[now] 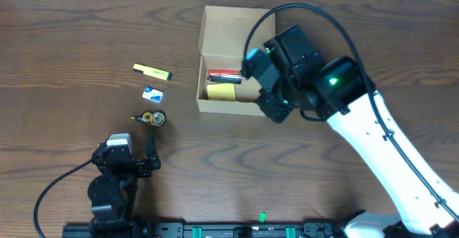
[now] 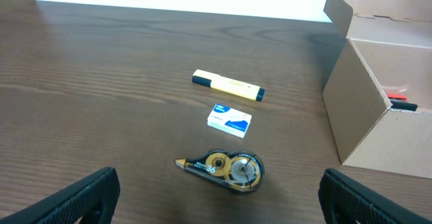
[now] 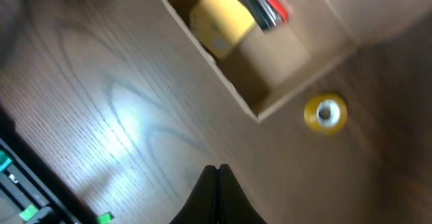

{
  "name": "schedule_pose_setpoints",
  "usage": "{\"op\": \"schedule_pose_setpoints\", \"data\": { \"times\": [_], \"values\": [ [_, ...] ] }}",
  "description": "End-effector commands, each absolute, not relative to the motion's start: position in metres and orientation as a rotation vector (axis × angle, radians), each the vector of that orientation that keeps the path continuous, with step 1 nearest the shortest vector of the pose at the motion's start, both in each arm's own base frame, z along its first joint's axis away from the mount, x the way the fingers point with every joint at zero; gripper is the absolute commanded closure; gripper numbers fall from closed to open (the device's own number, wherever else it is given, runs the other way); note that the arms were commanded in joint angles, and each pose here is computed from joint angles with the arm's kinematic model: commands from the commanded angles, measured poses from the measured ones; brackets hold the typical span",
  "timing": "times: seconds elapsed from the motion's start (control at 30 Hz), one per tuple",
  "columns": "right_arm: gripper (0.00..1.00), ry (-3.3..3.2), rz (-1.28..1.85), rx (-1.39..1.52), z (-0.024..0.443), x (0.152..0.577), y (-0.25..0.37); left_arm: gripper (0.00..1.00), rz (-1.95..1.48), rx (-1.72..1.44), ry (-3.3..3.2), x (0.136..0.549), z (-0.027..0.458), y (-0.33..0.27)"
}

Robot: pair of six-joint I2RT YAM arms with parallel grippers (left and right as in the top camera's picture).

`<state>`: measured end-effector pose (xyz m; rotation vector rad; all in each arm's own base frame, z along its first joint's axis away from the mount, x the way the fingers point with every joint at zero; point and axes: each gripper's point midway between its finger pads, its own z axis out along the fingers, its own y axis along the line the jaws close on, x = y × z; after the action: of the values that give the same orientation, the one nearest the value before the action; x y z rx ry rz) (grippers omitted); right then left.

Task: Pack container
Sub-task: 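Move the right gripper out of the box to the yellow tape roll, then grasp the yellow tape roll with the right gripper and lift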

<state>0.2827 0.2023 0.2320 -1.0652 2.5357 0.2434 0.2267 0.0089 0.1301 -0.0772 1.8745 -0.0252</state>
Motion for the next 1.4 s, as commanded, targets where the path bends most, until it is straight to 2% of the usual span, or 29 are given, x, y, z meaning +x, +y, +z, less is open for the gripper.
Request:
{"op": "schedule_pose_setpoints", "data": {
  "times": [0.0,0.2,0.37,0.47,0.57,0.63,0.67,0.73,0.77,0.8,0.97,1.37],
  "values": [
    [0.99,2.632,0.257,-0.911,0.226,0.286,0.187,0.05,-0.023,-0.088,1.897,0.226,0.119,0.010],
    [0.99,2.724,0.248,-0.696,0.202,0.303,0.157,0.05,-0.023,-0.088,1.897,0.226,0.119,0.010],
    [0.98,2.763,0.188,-0.464,0.163,0.326,0.124,0.05,-0.023,-0.088,1.897,0.226,0.119,0.010],
    [0.90,2.728,0.185,-0.406,0.142,0.340,0.116,0.05,-0.023,-0.088,1.897,0.226,0.119,0.010],
    [0.74,2.716,0.180,-0.369,0.122,0.346,0.108,0.05,-0.023,-0.088,1.897,0.226,0.119,0.010],
    [0.70,2.729,0.171,-0.358,0.107,0.347,0.105,0.05,-0.023,-0.088,1.897,0.226,0.119,0.010],
    [0.66,2.742,0.155,-0.333,0.101,0.348,0.102,0.05,-0.023,-0.088,1.897,0.226,0.119,0.010],
    [0.46,2.793,0.093,-0.259,0.081,0.351,0.095,0.05,-0.023,-0.088,1.897,0.226,0.119,0.010],
    [0.28,2.805,0.093,-0.256,0.074,0.353,0.095,0.05,-0.023,-0.088,1.897,0.226,0.119,0.010],
    [0.01,2.823,0.091,-0.251,0.064,0.355,0.096,0.05,-0.023,-0.088,1.897,0.226,0.119,0.010],
    [0.01,2.877,0.104,-0.136,0.028,0.366,0.099,0.05,-0.023,-0.088,1.897,0.226,0.119,0.010],
    [0.01,2.723,0.139,-0.186,0.037,0.401,0.109,0.05,-0.023,-0.088,1.897,0.226,0.119,0.010]
  ]
}}
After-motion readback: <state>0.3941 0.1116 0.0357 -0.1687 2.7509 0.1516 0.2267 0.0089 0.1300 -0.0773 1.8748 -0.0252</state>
